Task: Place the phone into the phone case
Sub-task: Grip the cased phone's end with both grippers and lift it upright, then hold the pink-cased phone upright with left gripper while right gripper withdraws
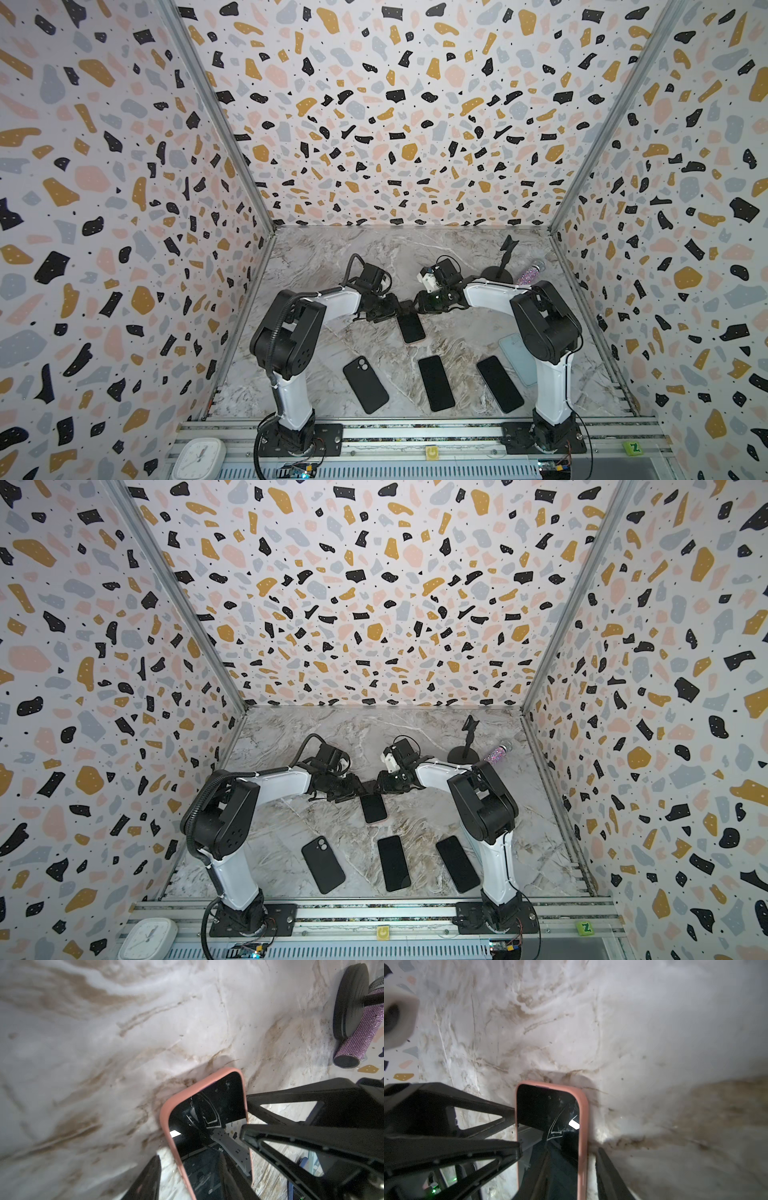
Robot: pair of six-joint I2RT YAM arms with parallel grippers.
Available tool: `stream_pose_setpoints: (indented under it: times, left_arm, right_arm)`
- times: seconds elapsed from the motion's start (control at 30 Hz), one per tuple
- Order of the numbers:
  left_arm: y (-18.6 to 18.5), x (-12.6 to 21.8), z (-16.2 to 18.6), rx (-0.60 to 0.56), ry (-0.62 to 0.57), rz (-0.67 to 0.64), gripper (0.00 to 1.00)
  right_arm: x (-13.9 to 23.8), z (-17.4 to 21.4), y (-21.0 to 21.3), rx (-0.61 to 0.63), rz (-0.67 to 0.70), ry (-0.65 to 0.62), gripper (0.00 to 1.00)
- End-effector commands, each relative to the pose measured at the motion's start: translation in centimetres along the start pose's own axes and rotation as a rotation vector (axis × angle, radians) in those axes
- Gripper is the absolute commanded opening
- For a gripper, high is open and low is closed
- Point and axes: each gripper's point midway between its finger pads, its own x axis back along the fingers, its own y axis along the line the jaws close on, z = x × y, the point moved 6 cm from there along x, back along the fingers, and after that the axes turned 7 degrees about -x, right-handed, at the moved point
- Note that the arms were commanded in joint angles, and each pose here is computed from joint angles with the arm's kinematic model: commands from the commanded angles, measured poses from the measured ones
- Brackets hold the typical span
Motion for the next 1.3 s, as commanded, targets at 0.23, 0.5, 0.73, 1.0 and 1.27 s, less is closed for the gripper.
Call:
stream_pose_setpoints:
  times: [0.23,0.5,0.73,1.0,1.27]
  left_arm:
    - [0.8,-4.5,3.7,0.006,0.136,-0.045,0.27]
    - [0.6,-4.1,3.3,-0.018,0.122,-0.075,0.15]
    - [-0.4,-0.2,2.2,-0.089,0.067,-0.266,0.63]
    - [-3.7,0.0,3.6,-0.09,0.059,-0.341,0.84]
    - [-5.7,-1.2,4.0,-0.041,0.039,-0.344,1.0]
  right_arm:
    - [-1.3,2.3,0.1,-0.017,0.024,0.048,0.17]
    - [-0.6,3.4,0.5,-0.035,0.008,0.056,0.07]
    - [5.3,2.0,2.4,-0.002,-0.016,-0.057,0.32]
    - [11.9,3.4,-0.1,0.055,0.024,-0.251,0.56]
    - [13.5,6.0,-2.2,0.045,-0.005,-0.275,0.73]
